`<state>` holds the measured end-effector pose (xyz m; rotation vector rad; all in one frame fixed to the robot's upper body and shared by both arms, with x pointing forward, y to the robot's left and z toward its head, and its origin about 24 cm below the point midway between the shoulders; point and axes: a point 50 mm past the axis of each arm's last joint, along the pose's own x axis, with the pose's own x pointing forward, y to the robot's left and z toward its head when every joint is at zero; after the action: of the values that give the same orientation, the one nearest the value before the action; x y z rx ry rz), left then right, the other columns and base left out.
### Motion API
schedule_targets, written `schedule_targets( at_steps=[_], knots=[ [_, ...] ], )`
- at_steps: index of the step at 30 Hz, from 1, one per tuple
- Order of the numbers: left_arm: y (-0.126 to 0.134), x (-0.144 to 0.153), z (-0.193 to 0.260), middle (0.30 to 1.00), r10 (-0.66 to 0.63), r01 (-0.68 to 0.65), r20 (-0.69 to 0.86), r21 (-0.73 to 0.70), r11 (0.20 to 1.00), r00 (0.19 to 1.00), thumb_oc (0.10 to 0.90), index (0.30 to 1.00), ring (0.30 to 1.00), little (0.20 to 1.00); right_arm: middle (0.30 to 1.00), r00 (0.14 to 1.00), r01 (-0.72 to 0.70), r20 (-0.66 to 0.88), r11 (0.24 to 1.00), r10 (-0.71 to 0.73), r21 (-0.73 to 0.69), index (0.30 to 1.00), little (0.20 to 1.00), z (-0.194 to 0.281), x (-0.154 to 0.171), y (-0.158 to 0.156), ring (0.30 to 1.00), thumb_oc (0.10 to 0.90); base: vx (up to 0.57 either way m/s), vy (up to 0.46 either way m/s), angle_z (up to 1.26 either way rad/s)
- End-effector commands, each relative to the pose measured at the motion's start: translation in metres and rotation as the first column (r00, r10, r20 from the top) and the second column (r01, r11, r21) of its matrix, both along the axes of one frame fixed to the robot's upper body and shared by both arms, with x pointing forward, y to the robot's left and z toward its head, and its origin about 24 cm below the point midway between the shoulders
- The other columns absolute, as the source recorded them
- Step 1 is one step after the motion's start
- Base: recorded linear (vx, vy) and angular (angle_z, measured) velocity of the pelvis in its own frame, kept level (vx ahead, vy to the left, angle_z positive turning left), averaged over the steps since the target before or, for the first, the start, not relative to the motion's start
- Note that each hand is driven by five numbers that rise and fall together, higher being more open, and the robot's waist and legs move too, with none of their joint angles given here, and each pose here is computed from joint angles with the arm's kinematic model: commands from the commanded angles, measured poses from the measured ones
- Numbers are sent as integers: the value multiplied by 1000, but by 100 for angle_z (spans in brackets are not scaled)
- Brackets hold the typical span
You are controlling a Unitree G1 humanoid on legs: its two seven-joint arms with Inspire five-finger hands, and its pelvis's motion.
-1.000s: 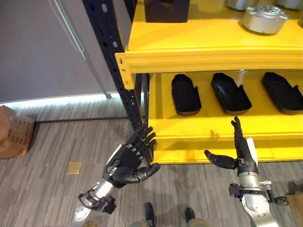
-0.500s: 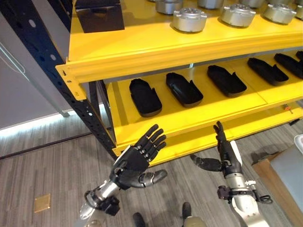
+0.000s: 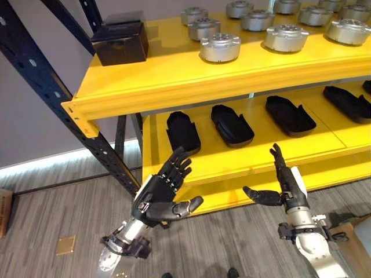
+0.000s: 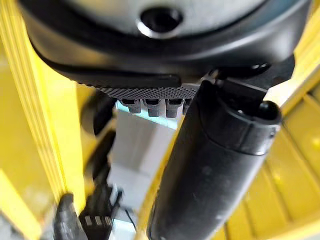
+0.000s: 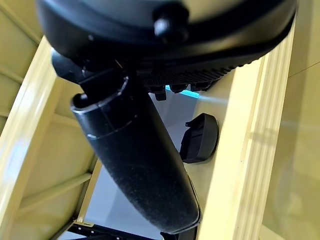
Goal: Move parts from the plastic box to the shelf.
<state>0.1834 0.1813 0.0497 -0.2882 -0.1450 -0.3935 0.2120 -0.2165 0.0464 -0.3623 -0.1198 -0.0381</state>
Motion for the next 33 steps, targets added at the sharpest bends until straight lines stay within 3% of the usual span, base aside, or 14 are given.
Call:
schedule_targets(
  at_steps=[1,3,11,18,33],
  knots=[
    [18,15,56,1000,99,-142,349,102,985,932,900,1000,1000,1000,1000,949,-53,314,998,36,45,1000,1000,59,20,6,1000,900,-1,-250,2],
    [21,16,60,1000,126,-198,388,153,968,913,900,1000,1000,1000,1000,948,-51,315,998,36,38,1000,1000,59,18,2,1000,900,1,-200,6],
    [19,21,60,1000,108,-207,405,210,956,908,900,1000,1000,1000,1000,957,-5,289,998,-15,67,1000,1000,47,4,-6,1000,900,32,-89,53],
    [24,5,57,1000,137,-236,385,222,946,913,900,1000,1000,1000,1000,957,-136,268,987,108,86,1000,1000,47,3,12,1000,900,177,123,-15],
    [16,21,63,1000,-5,-82,404,198,977,915,900,1000,1000,1000,1000,939,-120,333,989,84,89,1000,1000,55,9,25,1000,900,54,139,2]
  ],
)
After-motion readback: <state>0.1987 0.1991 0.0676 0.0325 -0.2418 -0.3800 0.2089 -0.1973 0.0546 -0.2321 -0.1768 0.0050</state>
